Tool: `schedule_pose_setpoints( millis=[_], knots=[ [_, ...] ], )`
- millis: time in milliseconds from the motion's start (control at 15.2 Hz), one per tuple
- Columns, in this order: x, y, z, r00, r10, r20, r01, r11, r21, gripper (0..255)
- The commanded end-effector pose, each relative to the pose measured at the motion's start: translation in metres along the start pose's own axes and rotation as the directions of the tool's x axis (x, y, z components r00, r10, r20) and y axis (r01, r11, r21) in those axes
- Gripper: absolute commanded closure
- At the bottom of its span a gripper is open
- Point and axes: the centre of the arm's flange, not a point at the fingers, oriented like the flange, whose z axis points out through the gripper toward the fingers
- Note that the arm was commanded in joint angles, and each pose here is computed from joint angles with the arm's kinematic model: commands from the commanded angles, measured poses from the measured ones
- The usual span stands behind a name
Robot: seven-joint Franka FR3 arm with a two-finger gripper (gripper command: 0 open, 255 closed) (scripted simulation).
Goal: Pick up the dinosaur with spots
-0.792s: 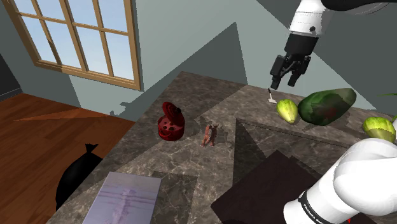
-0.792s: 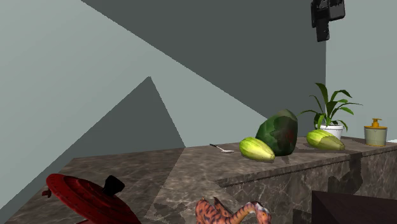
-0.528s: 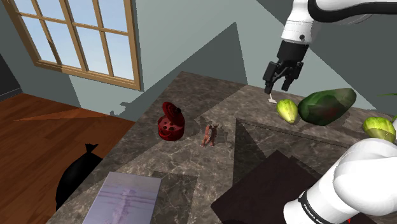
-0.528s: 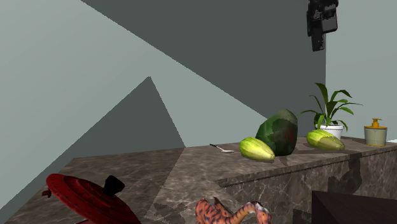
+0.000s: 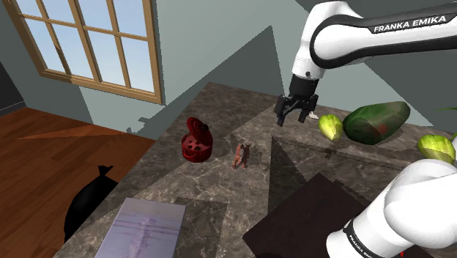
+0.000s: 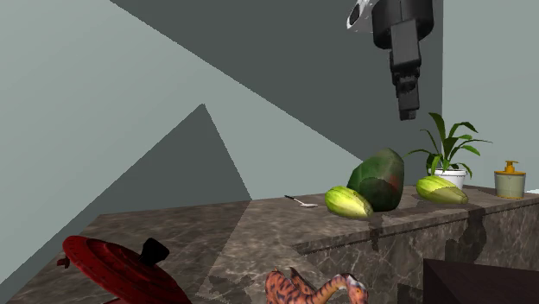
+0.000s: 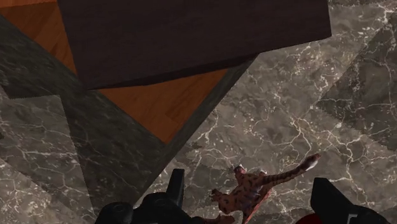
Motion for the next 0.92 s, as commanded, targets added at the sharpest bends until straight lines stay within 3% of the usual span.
schedule_pose_setpoints(
  millis=[0,858],
  knots=[
    [0.012,-0.012,0.022,1.0,0.022,-0.004,-0.022,1.0,-0.001,0],
    [0.095,-0.065,0.163,0.988,0.153,-0.014,-0.153,0.988,-0.013,0]
  ],
)
